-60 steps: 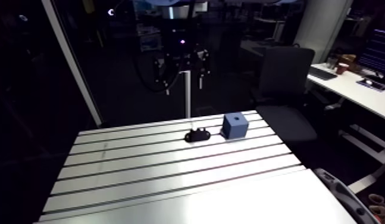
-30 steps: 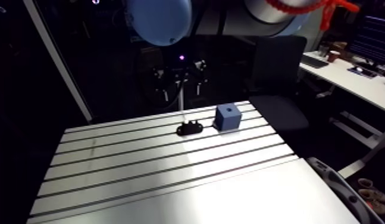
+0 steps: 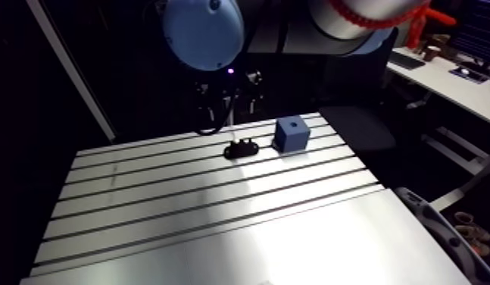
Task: Pick up the M10 bolt and insert it into the hex recess until seated.
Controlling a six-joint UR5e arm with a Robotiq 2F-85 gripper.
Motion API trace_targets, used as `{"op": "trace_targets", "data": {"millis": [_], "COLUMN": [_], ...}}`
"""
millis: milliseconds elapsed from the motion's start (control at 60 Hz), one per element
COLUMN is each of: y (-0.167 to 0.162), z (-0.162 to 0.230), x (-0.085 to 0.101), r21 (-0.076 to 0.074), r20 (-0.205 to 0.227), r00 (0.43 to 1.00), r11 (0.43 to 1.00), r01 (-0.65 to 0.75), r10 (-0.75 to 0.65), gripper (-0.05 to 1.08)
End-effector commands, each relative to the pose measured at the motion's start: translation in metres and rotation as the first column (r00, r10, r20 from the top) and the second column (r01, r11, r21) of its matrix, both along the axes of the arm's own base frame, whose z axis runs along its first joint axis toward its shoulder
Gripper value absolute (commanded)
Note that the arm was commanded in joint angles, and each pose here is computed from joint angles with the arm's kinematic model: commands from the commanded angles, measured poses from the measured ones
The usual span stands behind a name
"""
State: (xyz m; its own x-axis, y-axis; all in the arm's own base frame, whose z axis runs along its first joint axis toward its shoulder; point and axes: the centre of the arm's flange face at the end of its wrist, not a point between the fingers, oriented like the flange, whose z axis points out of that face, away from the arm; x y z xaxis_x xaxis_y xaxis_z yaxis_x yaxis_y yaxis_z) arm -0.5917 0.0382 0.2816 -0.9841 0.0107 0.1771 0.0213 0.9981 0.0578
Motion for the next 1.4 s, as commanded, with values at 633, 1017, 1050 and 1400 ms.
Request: {"op": "trace_targets", "data": {"millis": [633,1017,1050,1400], "y": [0.008,0.013,0.013,0.019], "z": [-0.041,-0.051,-0.054,-0.063], "x": [-0.012,-0.013,-0.013,-0.013], "r21": [-0.012,-0.015,-0.017,-0.021], "r20": [0.023,0.036,0.041,0.057], "r00": [0.999,0.999,0.999,0.998], "r11": [1.000,0.999,0.999,0.999], "r01": [0.022,0.028,0.028,0.039], "r10": [-0.021,-0.027,-0.027,-0.038], "gripper": [0.29,0.34,0.35,0.38]}}
